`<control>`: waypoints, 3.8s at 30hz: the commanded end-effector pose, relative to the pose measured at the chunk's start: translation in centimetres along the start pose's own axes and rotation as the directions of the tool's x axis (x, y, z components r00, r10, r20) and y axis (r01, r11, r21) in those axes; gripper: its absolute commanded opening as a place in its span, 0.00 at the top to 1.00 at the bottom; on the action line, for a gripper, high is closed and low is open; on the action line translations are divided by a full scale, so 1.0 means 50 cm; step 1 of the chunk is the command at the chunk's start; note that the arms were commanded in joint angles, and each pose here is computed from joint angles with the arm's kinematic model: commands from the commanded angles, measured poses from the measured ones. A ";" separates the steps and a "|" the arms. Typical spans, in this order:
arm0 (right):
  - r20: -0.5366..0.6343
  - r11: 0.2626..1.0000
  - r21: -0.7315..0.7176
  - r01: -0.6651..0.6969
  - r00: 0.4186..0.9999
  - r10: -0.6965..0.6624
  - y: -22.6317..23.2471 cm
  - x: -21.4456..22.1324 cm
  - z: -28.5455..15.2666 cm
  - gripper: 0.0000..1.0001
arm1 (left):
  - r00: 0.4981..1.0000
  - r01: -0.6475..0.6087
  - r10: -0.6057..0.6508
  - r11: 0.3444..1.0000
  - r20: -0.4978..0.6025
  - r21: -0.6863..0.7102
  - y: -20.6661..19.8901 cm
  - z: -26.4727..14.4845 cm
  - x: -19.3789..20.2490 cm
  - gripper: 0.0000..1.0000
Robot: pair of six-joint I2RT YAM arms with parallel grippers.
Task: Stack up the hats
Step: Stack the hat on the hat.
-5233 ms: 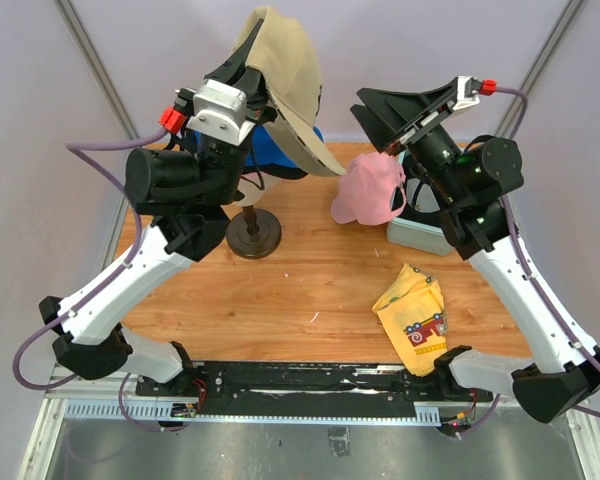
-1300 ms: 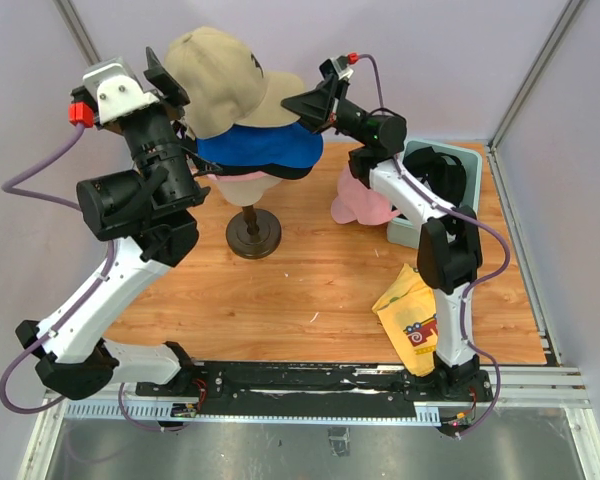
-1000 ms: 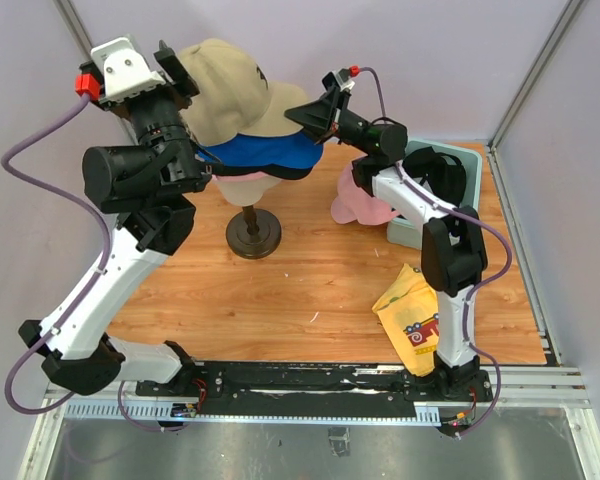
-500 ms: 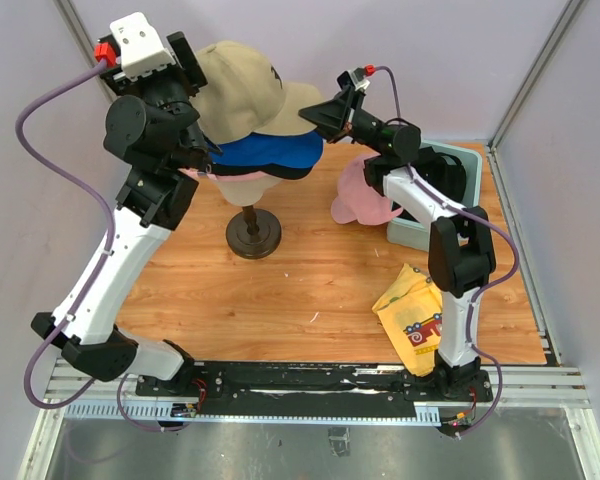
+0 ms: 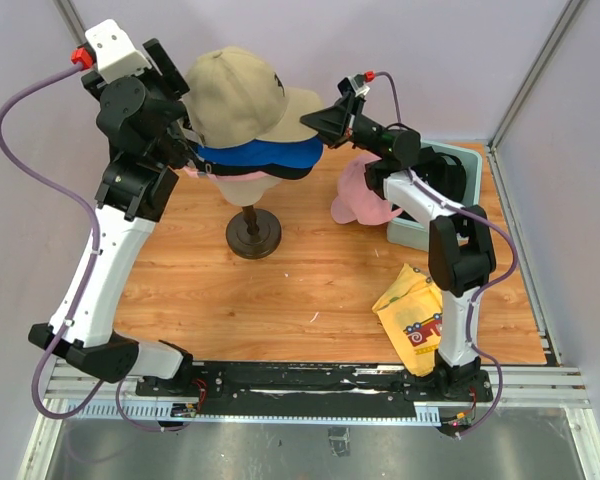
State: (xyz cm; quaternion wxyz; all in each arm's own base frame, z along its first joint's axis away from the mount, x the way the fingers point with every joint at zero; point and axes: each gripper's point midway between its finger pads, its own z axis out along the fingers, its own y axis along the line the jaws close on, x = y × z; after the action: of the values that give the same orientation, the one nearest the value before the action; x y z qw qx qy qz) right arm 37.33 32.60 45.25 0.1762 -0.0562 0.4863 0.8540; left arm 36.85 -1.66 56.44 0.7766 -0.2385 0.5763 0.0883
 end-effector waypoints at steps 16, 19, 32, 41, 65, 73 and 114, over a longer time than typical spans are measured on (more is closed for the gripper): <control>0.002 0.993 -0.010 -0.121 0.993 0.121 -0.015 -0.029 -0.055 0.99 | 0.968 0.163 -0.155 0.986 -0.195 0.023 0.048 0.014 0.104 0.26; -0.002 0.993 -0.009 -0.119 0.993 0.119 -0.016 -0.030 -0.054 0.99 | 0.960 0.168 -0.154 0.985 -0.233 0.044 0.045 0.017 0.128 0.27; -0.021 0.994 -0.007 -0.107 0.994 0.107 -0.014 -0.023 -0.049 0.99 | 0.930 0.211 -0.158 0.969 -0.333 0.129 0.015 0.011 0.192 0.30; -0.022 0.994 -0.007 -0.108 0.994 0.108 -0.014 -0.022 -0.049 0.99 | 0.914 0.206 -0.144 0.970 -0.380 0.126 0.020 0.012 0.224 0.58; -0.017 0.995 0.015 -0.103 0.995 0.103 -0.032 -0.033 -0.057 0.89 | 0.913 0.191 -0.143 0.977 -0.382 0.092 0.053 0.010 0.219 1.00; -0.027 0.995 0.017 -0.098 0.995 0.098 -0.032 -0.029 -0.054 0.89 | 0.914 0.286 -0.235 0.951 -0.331 0.115 0.040 0.002 0.156 0.49; -0.036 0.995 0.031 -0.095 0.995 0.096 -0.043 -0.029 -0.051 0.89 | 0.790 0.457 -0.231 0.840 -0.567 0.294 -0.050 -0.004 0.214 0.48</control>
State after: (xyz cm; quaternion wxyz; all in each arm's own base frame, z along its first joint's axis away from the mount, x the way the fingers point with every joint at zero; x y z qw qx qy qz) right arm 39.68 31.47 41.90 0.1829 -0.0620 0.5022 0.8429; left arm 42.34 -4.70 45.14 0.6190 -0.2041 0.7273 -0.2150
